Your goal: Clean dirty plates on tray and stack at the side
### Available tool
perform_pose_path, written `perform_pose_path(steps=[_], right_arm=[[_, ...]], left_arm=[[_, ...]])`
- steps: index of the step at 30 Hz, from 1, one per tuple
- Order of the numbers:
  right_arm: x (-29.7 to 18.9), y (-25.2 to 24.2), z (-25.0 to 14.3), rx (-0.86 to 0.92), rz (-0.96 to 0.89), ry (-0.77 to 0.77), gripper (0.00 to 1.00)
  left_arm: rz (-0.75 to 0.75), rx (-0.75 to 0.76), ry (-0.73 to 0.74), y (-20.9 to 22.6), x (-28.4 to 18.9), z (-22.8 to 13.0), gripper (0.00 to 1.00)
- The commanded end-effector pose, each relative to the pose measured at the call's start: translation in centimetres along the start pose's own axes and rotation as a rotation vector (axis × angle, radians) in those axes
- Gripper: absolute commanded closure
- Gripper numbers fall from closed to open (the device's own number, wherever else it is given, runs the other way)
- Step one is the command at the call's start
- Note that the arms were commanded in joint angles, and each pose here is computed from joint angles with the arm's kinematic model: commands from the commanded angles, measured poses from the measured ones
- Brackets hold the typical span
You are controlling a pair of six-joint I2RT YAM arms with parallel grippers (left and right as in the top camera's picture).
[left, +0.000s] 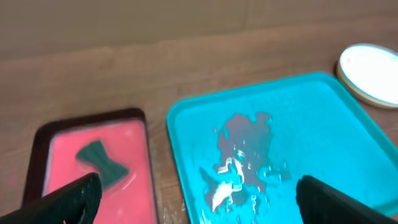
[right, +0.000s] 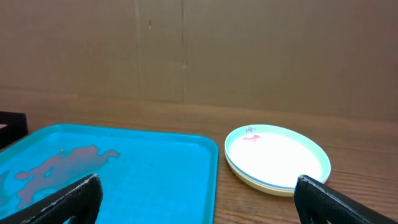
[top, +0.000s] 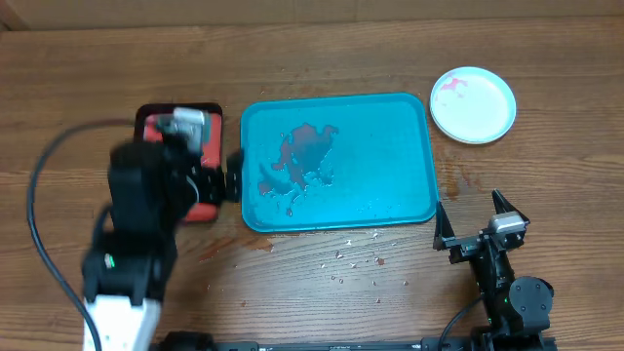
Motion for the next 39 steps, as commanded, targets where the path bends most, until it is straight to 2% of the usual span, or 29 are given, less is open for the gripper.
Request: perform_pose_path(steps=[1,12,20,31,35,39], right_arm=[[0.0,-0.2,-0.2,0.005,-0.016,-0.005,0.00],[0.0,-0.2,-0.2,0.005,-0.016,-0.005,0.00],[0.0,-0.2,-0.2,0.005,-0.016,-0.005,0.00],[0.0,-0.2,-0.2,0.005,-0.016,-0.005,0.00],[0.0,-0.2,-0.2,0.005,-0.016,-0.005,0.00],[0.0,-0.2,-0.2,0.005,-0.016,-0.005,0.00]], left_arm=[[-0.038,0.074,-0.079,-0.8,-0.3,-3.1,0.00],[0.059,0.149,-0.387,-0.7,-0.3,-9.1,0.00],[0.127,0.165,-0.561,-0.4,0.0,-12.1,0.00],[0.300,0.068,-0.509,1.4,-0.7,-13.8,0.00],[0.316,0.044,-0.436,1.6,-0.5,-15.3,0.00],[0.331,0.019,-0.439,2.1,-0.6,-15.4,0.00]])
Point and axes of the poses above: each gripper's point midway between its finger pads, its own x axis out along the fingers, its own y axis along the line the jaws close on, z = x × y, the point moved 7 cm from there along -x, back along the fingers, and after that the axes turned 3 degrees about x, right-handed, at the moved point
